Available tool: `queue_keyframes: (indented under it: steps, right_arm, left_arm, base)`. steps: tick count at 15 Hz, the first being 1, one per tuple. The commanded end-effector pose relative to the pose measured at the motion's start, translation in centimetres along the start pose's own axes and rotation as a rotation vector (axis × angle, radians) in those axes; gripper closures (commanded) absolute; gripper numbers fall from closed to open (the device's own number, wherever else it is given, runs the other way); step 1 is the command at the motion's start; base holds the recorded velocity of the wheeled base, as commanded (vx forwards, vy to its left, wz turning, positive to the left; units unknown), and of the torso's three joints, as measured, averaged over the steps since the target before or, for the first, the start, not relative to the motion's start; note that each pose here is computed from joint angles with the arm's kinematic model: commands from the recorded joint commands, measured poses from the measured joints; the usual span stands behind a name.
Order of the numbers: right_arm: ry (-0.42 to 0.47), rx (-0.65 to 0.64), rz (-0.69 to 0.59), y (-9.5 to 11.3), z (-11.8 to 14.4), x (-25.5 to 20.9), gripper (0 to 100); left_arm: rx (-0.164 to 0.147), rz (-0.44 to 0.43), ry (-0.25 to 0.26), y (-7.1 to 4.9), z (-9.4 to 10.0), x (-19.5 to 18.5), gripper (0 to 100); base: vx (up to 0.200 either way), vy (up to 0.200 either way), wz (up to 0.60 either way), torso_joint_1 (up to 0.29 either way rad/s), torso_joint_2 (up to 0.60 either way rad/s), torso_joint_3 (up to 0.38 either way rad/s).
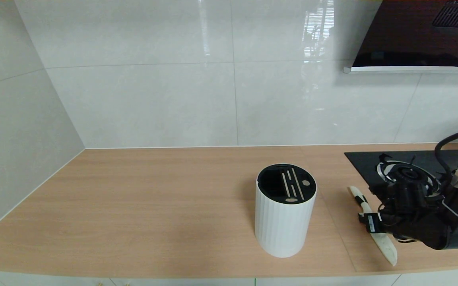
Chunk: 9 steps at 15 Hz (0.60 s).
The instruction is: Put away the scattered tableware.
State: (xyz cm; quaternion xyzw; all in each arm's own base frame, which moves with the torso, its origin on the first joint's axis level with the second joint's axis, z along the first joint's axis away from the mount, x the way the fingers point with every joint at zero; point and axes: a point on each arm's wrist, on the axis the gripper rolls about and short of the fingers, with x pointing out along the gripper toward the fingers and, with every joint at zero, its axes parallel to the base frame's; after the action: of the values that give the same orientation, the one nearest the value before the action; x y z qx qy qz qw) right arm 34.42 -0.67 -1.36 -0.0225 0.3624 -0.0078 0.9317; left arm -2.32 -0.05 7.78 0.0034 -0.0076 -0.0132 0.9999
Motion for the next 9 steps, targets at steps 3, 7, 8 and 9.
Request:
queue_keyframes:
  steps: [3, 7, 8, 9]
  right_arm:
    - [-0.097, 0.006, -0.002, -0.1, 1.8, -1.9, 100]
    - [-0.219, -0.004, 0.013, 0.3, 4.3, -6.2, 100]
    - [-0.252, -0.01, 0.024, 0.7, 4.8, -7.5, 100]
    - [-0.272, -0.011, 0.032, 0.9, 5.1, -8.2, 100]
  left_arm:
    - [0.001, 0.0, 0.001, 0.0, 0.0, 0.0, 0]
    - [0.003, -0.001, 0.001, 0.0, 0.0, 0.0, 0]
    - [0.004, -0.001, 0.001, 0.0, 0.0, 0.0, 0]
    - [0.004, -0.001, 0.003, 0.0, 0.0, 0.0, 0]
  base:
    - [0.0, 0.0, 0.0, 0.0, 0.0, 0.0]
    - [0.0, 0.0, 0.0, 0.0, 0.0, 0.0]
    - [0.0, 0.0, 0.0, 0.0, 0.0, 0.0]
    - [0.0, 0.0, 0.0, 0.0, 0.0, 0.0]
